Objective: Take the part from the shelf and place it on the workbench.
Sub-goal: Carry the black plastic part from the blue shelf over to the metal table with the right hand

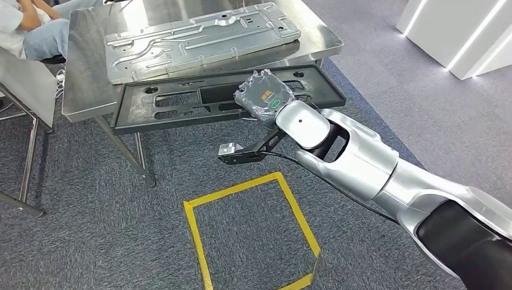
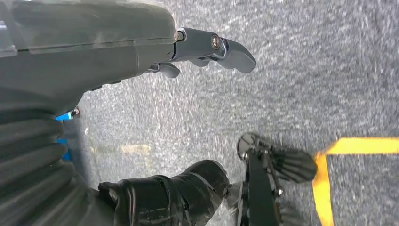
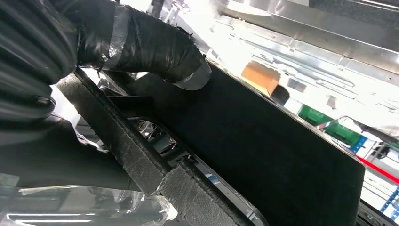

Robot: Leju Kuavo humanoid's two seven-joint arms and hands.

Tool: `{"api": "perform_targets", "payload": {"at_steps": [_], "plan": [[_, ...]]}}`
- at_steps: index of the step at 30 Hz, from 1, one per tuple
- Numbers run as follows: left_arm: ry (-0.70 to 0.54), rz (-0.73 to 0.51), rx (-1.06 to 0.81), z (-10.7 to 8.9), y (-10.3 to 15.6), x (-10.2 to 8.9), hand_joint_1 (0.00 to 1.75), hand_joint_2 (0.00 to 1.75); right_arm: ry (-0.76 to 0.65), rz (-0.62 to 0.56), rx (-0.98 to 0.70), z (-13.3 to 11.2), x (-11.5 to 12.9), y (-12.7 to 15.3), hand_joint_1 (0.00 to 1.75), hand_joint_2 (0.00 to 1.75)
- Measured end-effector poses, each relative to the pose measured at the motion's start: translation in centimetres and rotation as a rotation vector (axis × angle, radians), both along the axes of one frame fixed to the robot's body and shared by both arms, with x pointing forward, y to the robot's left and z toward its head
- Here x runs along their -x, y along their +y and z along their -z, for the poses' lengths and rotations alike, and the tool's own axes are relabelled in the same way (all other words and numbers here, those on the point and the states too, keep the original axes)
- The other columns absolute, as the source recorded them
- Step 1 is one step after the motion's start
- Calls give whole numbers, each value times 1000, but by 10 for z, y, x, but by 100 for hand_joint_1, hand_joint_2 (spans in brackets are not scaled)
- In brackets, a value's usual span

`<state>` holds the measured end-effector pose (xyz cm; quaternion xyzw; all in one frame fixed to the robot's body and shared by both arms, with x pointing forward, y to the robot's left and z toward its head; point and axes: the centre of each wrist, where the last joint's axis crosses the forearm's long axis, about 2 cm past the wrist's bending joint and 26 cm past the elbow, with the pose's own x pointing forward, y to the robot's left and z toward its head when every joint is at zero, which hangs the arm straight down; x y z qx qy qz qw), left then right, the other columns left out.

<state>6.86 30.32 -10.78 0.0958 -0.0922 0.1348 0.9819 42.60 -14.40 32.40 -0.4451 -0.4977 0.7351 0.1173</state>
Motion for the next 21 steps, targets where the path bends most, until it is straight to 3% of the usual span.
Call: {"api": "perform_targets", "payload": {"at_steps": [21], "plan": [[5, -10, -3, 0, 2, -1, 0, 175, 8, -15, -11, -1, 1, 7, 175, 175]]}}
